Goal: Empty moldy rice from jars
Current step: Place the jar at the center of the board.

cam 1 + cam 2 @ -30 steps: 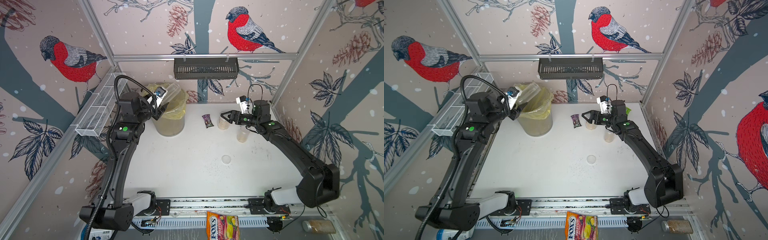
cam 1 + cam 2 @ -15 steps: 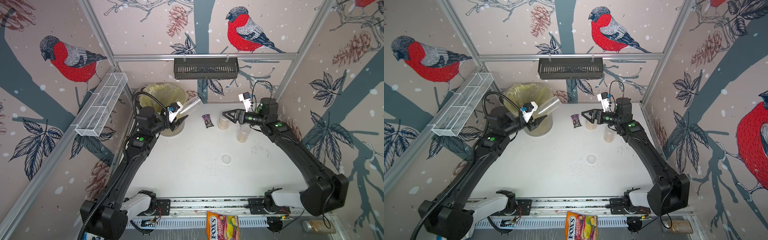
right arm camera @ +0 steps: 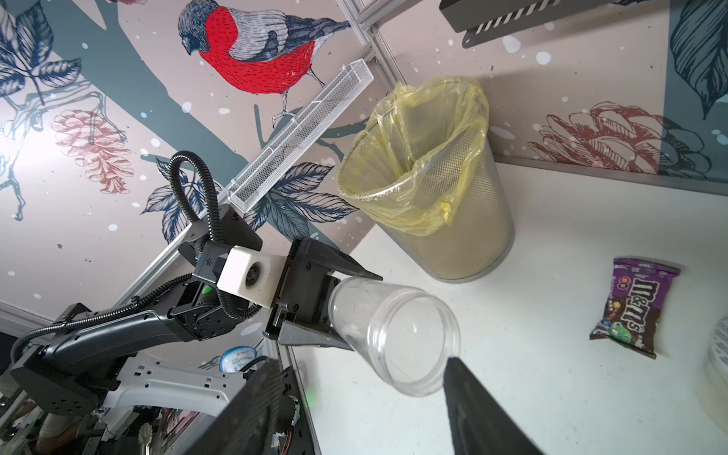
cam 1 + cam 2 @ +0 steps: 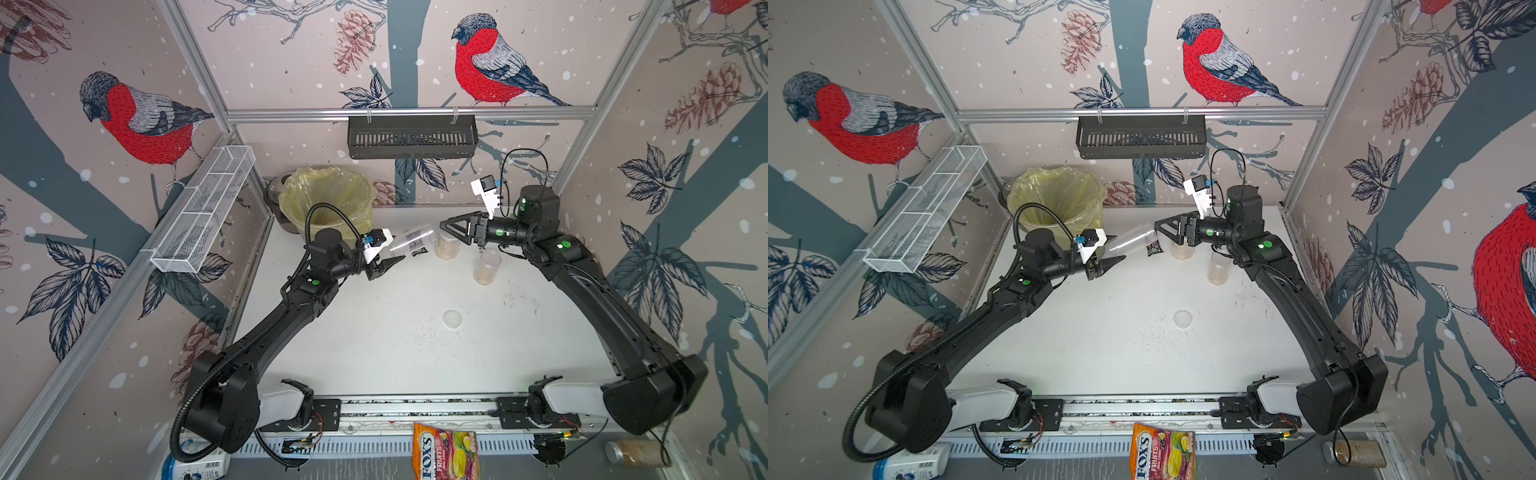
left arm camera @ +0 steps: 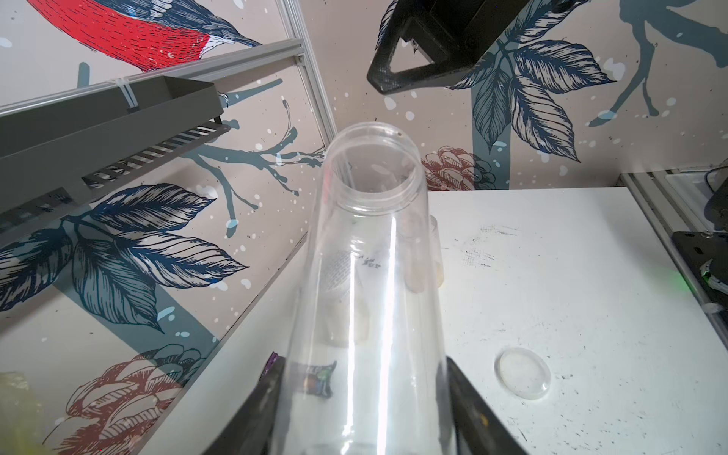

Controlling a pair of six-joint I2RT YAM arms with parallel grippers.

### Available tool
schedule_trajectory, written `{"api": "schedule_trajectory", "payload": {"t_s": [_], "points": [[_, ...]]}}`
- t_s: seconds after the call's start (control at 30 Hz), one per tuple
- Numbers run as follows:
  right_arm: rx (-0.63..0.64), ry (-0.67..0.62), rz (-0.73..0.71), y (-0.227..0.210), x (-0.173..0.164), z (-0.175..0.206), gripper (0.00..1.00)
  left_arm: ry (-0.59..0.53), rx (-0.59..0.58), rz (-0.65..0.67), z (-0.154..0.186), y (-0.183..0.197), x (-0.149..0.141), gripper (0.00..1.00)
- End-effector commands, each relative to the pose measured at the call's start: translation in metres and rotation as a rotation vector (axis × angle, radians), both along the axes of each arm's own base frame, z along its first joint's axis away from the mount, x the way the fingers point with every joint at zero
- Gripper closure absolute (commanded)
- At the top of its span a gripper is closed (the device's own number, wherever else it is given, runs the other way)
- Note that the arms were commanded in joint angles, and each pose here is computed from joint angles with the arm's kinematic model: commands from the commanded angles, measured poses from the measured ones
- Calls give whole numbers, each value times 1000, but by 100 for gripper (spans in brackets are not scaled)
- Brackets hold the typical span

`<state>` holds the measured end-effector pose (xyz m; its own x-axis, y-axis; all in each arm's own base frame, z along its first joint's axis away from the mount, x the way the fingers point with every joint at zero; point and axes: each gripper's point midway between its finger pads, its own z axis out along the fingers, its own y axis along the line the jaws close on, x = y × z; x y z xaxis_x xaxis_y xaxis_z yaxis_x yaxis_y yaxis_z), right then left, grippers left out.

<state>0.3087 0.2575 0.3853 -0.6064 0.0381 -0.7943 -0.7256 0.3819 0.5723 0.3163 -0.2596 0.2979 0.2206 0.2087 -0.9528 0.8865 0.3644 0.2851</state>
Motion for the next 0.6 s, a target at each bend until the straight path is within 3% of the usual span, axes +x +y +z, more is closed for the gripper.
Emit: {"api": "schedule_trajectory", "payload": {"t_s": [0.0, 0.37, 0.57], "points": [[-47, 45, 13, 3, -3, -15, 36, -77, -52, -47, 18, -7, -4, 100], [-72, 68, 93, 25, -11, -30, 39, -72, -57, -68, 14, -12, -2, 100], [-91, 81, 121, 31, -17, -39, 50, -70, -59, -61, 13, -11, 0, 100]]}}
